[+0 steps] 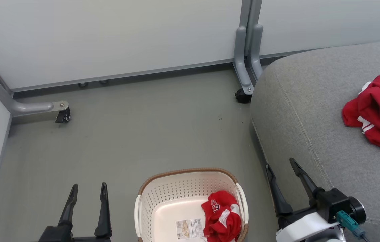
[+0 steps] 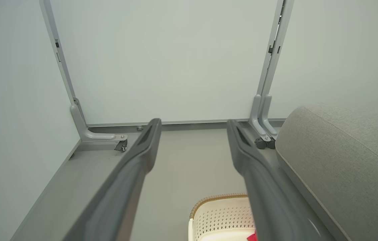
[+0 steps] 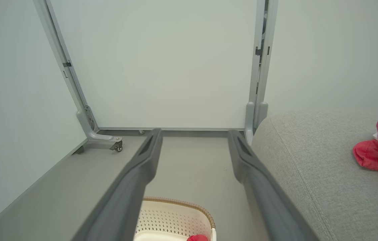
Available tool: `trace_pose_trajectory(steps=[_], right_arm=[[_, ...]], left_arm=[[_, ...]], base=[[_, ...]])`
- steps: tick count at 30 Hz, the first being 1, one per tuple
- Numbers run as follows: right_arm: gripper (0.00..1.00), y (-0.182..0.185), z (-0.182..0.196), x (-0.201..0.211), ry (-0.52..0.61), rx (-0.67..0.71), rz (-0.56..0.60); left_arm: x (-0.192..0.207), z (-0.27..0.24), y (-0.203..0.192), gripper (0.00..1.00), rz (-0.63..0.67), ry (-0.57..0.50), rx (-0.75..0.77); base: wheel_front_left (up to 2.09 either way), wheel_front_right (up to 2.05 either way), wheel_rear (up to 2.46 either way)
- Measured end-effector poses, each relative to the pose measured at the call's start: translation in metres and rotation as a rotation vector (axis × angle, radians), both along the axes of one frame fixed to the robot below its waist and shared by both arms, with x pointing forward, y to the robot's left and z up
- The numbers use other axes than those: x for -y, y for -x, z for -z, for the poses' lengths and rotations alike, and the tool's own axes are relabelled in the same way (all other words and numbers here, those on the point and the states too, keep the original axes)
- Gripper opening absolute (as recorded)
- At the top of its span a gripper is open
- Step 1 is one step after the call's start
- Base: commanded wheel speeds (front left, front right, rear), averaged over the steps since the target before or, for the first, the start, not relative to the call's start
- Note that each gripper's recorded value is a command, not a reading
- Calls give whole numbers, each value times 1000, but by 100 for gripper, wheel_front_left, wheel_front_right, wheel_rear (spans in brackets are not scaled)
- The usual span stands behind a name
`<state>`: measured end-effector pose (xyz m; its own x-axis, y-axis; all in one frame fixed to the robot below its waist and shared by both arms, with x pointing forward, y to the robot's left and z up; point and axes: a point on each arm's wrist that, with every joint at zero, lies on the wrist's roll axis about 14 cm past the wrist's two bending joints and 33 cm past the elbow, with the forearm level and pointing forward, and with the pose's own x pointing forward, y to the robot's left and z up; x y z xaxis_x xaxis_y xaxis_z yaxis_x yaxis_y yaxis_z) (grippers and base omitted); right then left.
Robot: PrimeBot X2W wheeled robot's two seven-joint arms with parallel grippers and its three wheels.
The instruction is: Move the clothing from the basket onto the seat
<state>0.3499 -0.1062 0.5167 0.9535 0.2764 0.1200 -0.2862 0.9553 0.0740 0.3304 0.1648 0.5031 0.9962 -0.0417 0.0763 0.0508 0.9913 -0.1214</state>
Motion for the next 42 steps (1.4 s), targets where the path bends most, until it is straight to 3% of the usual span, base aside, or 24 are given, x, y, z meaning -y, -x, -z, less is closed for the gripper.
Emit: trace_pose_trajectory(steps=[16,42], right_arm=[[100,21,3,13,-18,-7,45],[100,17,3,26,-40,-15,85]], left_arm=[[9,7,18,100,42,6,-17],[21,8,13,100,93,-1,-22]], base=[[0,0,0],[0,0,0]])
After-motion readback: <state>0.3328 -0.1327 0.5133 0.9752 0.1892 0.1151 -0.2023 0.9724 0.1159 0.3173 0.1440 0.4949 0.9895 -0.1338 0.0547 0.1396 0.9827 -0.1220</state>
